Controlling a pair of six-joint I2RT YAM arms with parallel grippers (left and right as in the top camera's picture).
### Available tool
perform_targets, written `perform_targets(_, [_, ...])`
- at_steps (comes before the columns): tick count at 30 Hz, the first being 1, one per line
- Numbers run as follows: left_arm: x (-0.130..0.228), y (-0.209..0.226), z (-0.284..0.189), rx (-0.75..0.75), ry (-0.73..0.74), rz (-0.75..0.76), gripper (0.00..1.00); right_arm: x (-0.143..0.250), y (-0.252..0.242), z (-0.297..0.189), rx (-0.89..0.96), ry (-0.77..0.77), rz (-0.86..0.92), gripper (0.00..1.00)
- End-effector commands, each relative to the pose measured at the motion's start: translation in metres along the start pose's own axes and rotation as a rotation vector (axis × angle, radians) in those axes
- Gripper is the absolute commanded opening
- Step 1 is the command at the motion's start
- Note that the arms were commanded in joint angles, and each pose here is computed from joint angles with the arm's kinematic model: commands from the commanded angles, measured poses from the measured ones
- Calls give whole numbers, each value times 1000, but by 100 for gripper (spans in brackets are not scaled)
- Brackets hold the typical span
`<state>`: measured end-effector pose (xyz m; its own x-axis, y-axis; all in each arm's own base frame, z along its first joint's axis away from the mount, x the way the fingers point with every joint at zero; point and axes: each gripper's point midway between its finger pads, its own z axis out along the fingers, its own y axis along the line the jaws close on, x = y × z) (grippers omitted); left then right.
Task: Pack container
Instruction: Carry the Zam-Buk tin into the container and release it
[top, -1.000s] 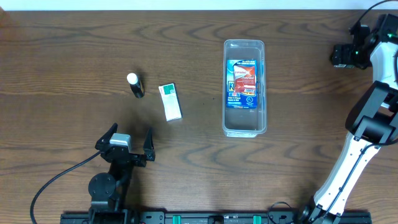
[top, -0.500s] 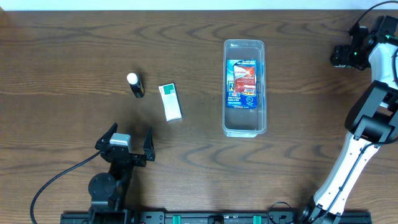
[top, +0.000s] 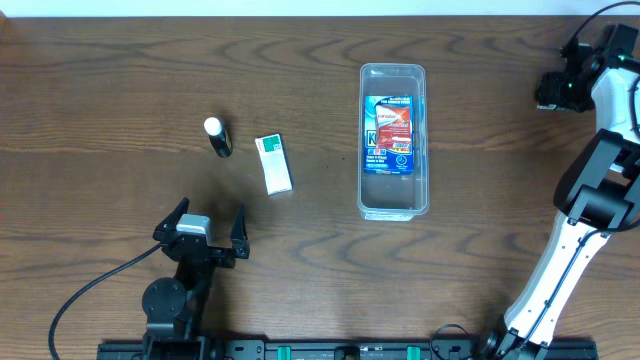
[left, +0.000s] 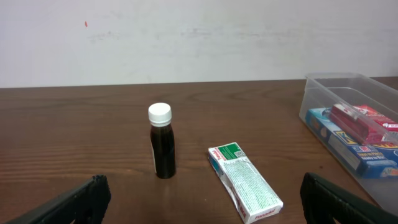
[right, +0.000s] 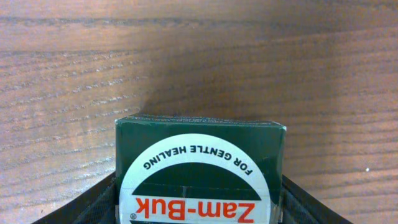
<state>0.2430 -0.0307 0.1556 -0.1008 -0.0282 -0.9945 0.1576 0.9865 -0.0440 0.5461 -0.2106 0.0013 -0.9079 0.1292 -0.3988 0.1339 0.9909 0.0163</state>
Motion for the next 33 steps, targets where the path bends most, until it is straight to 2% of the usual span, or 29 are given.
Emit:
perform_targets(1, [16,0,1,7,48,7,98,12,-2,8,32,50,14,65])
perform_targets(8, [16,0,1,7,48,7,98,-3,3,-24,34,15,10,65])
perform_targets(12, [16,0,1,7,48,7,98,-19,17,-66,25,-25,28,65])
perform_targets(19, [16,0,1,7,48,7,99,-41,77,-169,-127,-127,44,64])
perform_targets(27, [16,0,1,7,48,7,98,-8,168,-268,-231,-87,-24,67])
perform_targets(33, [16,0,1,7,48,7,98,19,247,-278,-291,-5,-111,68])
